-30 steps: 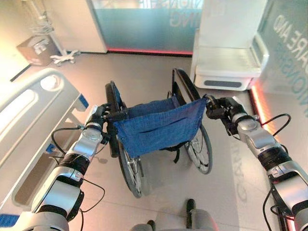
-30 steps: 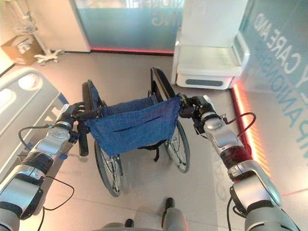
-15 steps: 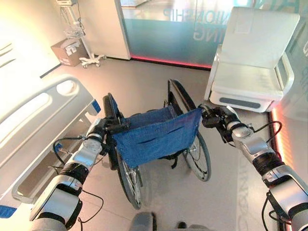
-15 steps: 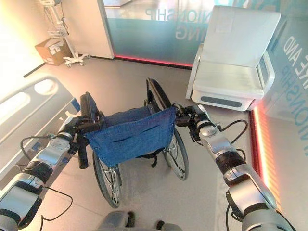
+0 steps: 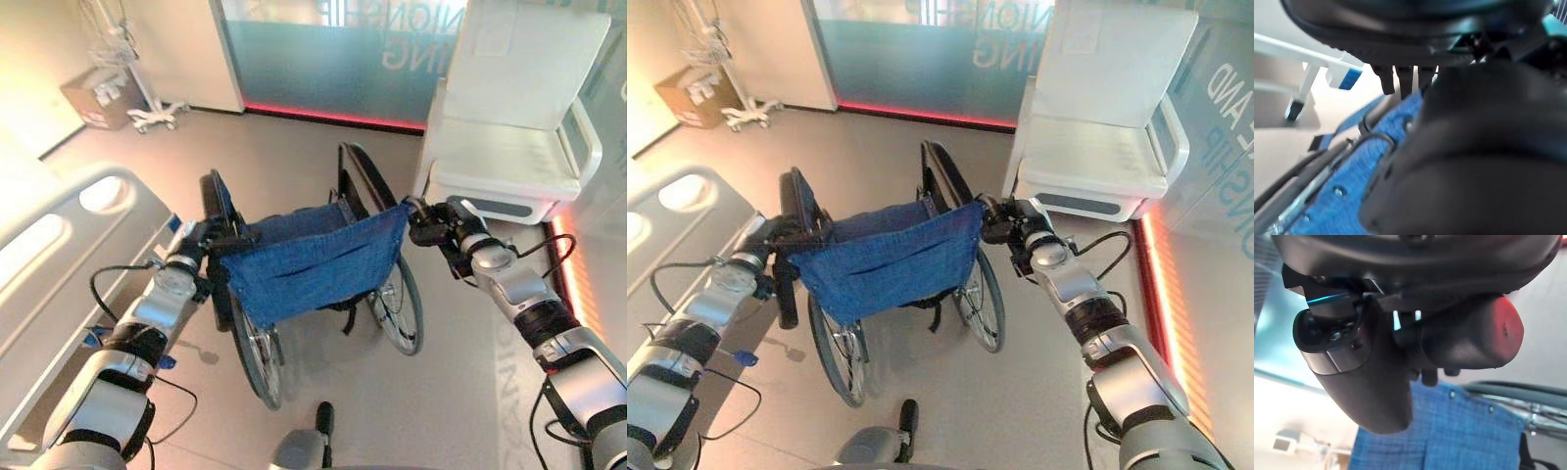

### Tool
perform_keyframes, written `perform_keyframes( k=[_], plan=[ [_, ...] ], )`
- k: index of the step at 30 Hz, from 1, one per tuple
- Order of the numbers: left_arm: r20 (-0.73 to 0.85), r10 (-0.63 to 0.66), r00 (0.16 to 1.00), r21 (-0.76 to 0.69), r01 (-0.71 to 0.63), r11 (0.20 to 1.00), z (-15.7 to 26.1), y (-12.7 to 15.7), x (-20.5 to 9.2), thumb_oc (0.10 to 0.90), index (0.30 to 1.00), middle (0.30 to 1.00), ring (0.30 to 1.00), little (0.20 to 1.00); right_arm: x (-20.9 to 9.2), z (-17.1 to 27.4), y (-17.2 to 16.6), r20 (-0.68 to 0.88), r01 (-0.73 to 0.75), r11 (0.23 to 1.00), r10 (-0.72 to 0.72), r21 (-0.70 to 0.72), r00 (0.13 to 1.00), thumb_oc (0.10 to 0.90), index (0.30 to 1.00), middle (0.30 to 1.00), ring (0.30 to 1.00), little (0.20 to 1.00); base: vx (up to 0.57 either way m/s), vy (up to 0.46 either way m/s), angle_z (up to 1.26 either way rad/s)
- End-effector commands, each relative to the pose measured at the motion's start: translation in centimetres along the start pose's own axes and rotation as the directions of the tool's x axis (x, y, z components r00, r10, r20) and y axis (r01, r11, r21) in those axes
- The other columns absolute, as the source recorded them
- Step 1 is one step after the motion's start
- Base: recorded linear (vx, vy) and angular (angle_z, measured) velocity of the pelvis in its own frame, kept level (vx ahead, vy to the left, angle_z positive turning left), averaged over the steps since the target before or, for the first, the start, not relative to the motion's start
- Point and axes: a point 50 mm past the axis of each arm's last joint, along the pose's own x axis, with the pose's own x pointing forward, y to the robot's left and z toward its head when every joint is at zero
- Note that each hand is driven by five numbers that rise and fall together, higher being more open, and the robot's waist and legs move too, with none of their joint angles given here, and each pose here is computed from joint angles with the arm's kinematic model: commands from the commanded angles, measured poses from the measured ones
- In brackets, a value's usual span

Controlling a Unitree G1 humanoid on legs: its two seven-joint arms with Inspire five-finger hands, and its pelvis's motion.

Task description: Push the wheelchair next to the bed

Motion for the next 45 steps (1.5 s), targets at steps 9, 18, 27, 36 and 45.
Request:
perform_keyframes(
  k=[9, 18, 27, 36, 45],
  plan=[
    [-0.122, -0.149, 0.981, 0.017, 0.153, 0.988, -2.3, -7.5, -0.8, 0.400, 0.300, 0.300, 0.300, 0.300, 0.3, 0.6, 0.6, 0.042, -0.004, 0.990, -0.002, 0.142, 0.999, 0.400, 0.300, 0.300, 0.300, 0.300, 0.11, 0.134, -0.05],
    [-0.105, -0.157, 0.982, -0.020, 0.156, 0.988, -2.2, -8.8, -1.4, 0.400, 0.300, 0.300, 0.300, 0.300, -0.1, -0.8, 0.1, 0.002, -0.022, 0.994, 0.022, 0.112, 1.000, 0.400, 0.300, 0.300, 0.300, 0.300, 0.25, 0.024, 0.03],
    [-0.004, -0.166, 0.986, 0.005, 0.166, 0.986, 0.8, -8.1, -0.8, 0.400, 0.300, 0.300, 0.300, 0.300, -0.1, 1.7, -0.9, 0.055, 0.027, 0.991, -0.034, 0.127, 0.998, 0.400, 0.300, 0.300, 0.300, 0.300, 0.27, -0.281, 0.71],
    [-0.033, -0.217, 0.976, -0.006, 0.216, 0.976, -0.2, -9.3, -1.0, 0.400, 0.300, 0.300, 0.300, 0.300, -0.2, 1.5, -0.5, 0.028, 0.016, 0.991, -0.020, 0.135, 0.999, 0.400, 0.300, 0.300, 0.300, 0.300, 0.32, -0.322, 0.40],
    [-0.034, -0.191, 0.981, -0.017, 0.190, 0.982, 0.0, -8.5, -0.3, 0.400, 0.300, 0.300, 0.300, 0.300, -0.1, 1.3, 0.3, 0.029, -0.006, 0.990, 0.002, 0.139, 1.000, 0.400, 0.300, 0.300, 0.300, 0.300, 0.18, -0.183, 0.30]
  ],
)
